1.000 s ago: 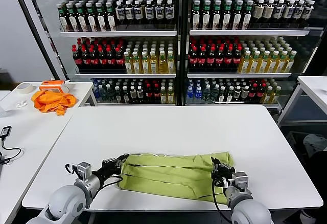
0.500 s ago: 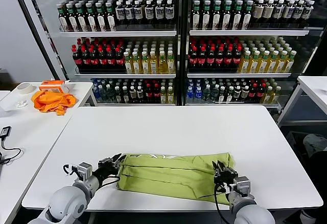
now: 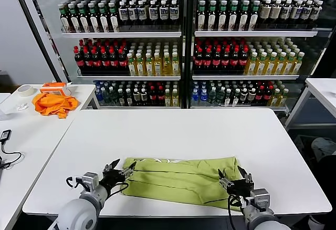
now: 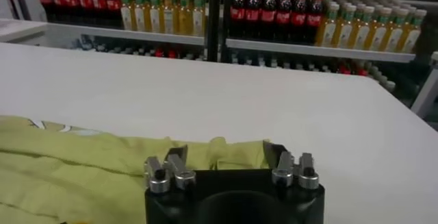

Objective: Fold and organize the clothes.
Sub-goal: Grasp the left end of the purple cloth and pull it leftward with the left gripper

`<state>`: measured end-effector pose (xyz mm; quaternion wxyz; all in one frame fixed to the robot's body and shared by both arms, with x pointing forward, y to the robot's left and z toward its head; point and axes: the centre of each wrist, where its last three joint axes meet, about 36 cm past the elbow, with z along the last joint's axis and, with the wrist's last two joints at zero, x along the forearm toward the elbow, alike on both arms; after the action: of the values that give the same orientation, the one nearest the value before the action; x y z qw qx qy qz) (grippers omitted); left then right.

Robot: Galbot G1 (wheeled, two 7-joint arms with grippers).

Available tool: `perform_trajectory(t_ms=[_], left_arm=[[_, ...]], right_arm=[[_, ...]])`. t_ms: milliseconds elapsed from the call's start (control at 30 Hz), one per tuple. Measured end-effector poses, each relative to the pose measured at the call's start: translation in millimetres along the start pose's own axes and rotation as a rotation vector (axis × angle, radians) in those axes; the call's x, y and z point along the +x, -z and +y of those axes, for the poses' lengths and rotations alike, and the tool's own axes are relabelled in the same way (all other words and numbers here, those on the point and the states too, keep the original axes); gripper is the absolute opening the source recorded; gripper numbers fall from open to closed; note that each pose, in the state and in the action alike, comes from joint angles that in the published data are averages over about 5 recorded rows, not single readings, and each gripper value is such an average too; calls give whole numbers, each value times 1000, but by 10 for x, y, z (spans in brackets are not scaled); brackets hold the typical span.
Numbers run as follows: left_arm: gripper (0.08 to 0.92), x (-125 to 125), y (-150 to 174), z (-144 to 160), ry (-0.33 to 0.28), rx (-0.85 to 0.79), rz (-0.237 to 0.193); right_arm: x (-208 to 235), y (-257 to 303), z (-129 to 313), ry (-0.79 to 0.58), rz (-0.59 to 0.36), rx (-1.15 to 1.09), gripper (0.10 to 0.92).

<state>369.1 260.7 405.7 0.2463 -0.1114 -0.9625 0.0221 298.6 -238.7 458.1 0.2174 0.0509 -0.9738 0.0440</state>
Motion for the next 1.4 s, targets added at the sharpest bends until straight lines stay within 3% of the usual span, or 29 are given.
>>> perform_trajectory(t_ms=[200,633,1000,1400], left_arm=[[821,-24,-106,-142,44,45,8],[798,-136,-267,-333,109,85,13],[490,-146,-352,-502,109,82,19],[147,-202,-372,-552,124,42,-5]], right_arm=[[39,2,11,5,1,-2,822],[61,-26,11,6,10,10,823],[43,-59,-1,-1,15,22,823],[48,-70,-16,-14,11,36,823]])
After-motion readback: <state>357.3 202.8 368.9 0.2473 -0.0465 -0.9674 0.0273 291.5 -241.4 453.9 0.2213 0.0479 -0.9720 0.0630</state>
